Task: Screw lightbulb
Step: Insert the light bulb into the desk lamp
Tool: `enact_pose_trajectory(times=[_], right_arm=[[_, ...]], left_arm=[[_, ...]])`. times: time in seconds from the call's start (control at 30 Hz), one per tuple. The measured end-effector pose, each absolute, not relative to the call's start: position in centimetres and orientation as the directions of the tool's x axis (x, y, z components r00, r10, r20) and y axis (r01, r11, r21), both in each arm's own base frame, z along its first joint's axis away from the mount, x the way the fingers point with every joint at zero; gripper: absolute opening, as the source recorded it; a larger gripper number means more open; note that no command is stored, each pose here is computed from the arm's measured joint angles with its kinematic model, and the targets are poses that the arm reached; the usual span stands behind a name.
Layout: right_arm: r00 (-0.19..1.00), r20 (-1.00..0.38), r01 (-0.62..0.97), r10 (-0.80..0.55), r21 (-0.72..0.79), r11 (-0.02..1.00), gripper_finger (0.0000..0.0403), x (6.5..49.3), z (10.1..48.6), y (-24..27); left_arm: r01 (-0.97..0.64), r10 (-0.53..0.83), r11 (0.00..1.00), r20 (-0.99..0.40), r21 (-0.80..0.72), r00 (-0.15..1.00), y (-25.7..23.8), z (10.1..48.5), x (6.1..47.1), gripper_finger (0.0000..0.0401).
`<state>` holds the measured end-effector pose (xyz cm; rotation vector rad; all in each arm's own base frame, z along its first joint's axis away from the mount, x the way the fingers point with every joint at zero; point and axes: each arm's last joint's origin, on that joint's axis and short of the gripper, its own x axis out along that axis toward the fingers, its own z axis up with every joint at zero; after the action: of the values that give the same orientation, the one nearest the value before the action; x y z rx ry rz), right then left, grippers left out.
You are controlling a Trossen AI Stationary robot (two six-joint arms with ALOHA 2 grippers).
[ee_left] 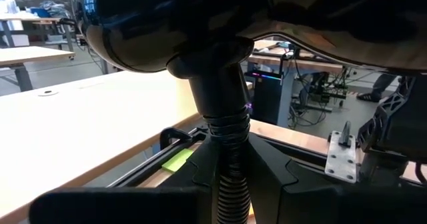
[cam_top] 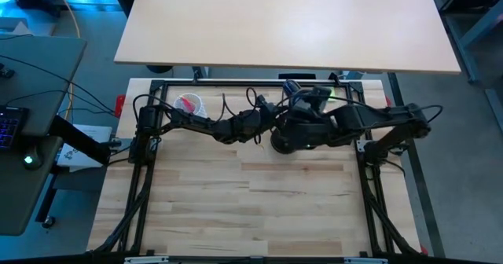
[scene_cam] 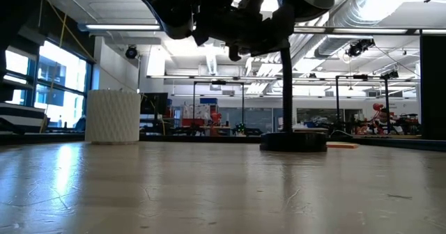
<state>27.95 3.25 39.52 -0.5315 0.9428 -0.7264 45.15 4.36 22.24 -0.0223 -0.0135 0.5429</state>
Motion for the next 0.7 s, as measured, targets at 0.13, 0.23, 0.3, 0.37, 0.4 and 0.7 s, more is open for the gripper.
enact_pose_trajectory(times=[0.13,0.23,0.3,0.37,0.4,0.7], right_arm=[[0.452,-0.519,0.319,-0.726,-0.665,0.675,0.0259,27.2,40.4,4.2],[0.493,-0.509,0.319,-0.706,-0.649,0.691,0.0259,26.4,41.1,4.9],[0.518,-0.513,0.298,-0.685,-0.642,0.706,0.0259,25.6,41.6,5.2],[0.539,-0.536,0.229,-0.649,-0.649,0.726,0.0259,24.9,41.9,5.6],[0.55,-0.558,0.165,-0.622,-0.657,0.736,0.0259,24.5,42.0,5.8],[0.487,-0.633,-0.545,-0.601,-0.758,0.357,0.0259,24.1,40.6,7.3]], left_arm=[[-0.51,0.511,0.86,0.006,-0.024,0.86,4.3,22.2,45.2,0.0044],[-0.508,0.508,0.861,0.006,-0.024,0.861,4.3,22.2,45.2,0.0044],[-0.507,0.508,0.861,0.006,-0.024,0.862,4.2,22.2,45.2,0.0044],[-0.505,0.505,0.863,0.006,-0.023,0.863,4.2,22.2,45.2,0.0044],[-0.505,0.505,0.863,0.006,-0.022,0.863,4.2,22.2,45.2,0.0044],[-0.508,0.508,0.861,0.007,-0.026,0.861,4.2,22.3,45.2,0.0044]])
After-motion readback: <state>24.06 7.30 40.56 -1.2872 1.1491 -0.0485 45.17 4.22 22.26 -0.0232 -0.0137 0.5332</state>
